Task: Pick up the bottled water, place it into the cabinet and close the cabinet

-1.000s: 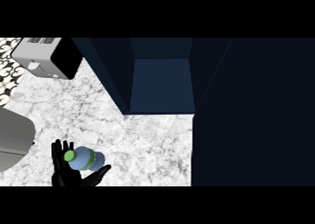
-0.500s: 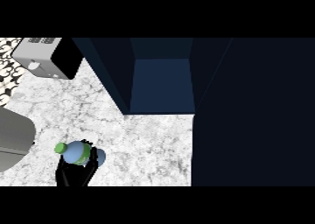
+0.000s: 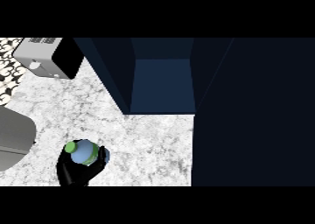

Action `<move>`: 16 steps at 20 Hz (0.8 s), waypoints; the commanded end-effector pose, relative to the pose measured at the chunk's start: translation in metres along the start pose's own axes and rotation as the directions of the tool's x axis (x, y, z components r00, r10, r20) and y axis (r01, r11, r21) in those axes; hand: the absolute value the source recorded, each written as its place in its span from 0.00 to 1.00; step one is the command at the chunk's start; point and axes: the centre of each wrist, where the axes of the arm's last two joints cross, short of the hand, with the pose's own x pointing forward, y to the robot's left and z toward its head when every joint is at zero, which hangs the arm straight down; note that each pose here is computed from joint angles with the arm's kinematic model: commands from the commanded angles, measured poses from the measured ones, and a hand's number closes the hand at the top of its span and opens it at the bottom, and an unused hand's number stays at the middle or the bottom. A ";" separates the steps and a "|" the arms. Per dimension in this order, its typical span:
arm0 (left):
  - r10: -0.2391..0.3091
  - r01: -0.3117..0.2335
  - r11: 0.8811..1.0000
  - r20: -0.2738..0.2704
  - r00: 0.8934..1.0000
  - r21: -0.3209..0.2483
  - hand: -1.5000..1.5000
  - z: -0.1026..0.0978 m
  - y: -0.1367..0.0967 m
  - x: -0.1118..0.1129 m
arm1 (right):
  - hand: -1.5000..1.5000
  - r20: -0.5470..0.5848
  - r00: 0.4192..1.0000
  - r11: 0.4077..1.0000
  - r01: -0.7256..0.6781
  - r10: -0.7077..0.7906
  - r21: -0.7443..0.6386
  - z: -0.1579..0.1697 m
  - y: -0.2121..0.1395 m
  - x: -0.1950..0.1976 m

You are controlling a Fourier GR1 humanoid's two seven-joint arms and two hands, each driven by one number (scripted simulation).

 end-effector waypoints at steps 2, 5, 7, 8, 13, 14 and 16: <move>0.030 -0.032 0.986 -0.013 0.999 -0.164 1.00 -0.035 -0.022 0.011 | 0.00 0.089 0.996 0.999 0.006 -0.011 0.053 -0.012 0.001 0.021; 0.094 -0.134 0.928 -0.128 0.987 -0.348 1.00 -0.037 -0.026 0.008 | 0.00 0.104 0.995 0.999 -0.001 -0.004 0.049 -0.017 0.011 0.026; 0.087 -0.132 0.927 -0.142 0.986 -0.350 1.00 -0.046 -0.040 0.010 | 0.00 0.097 0.995 0.998 -0.011 0.004 0.067 -0.016 0.009 0.034; 0.120 -0.188 0.909 -0.199 0.973 -0.372 1.00 -0.039 -0.036 0.012 | 0.00 0.104 0.995 1.000 0.000 -0.003 0.027 -0.015 0.010 0.022; 0.114 -0.167 0.881 -0.145 0.983 -0.443 1.00 -0.049 -0.073 0.037 | 0.00 0.096 0.995 1.000 -0.005 0.004 0.013 -0.014 0.009 0.017; 0.127 -0.186 0.870 -0.158 0.979 -0.457 1.00 -0.056 -0.080 0.048 | 0.00 0.091 0.996 1.000 0.010 -0.012 0.026 -0.011 0.004 0.022; 0.115 -0.188 0.840 -0.172 0.978 -0.508 1.00 -0.044 -0.095 0.048 | 0.00 0.111 0.994 1.000 -0.003 0.001 0.016 -0.023 -0.002 0.011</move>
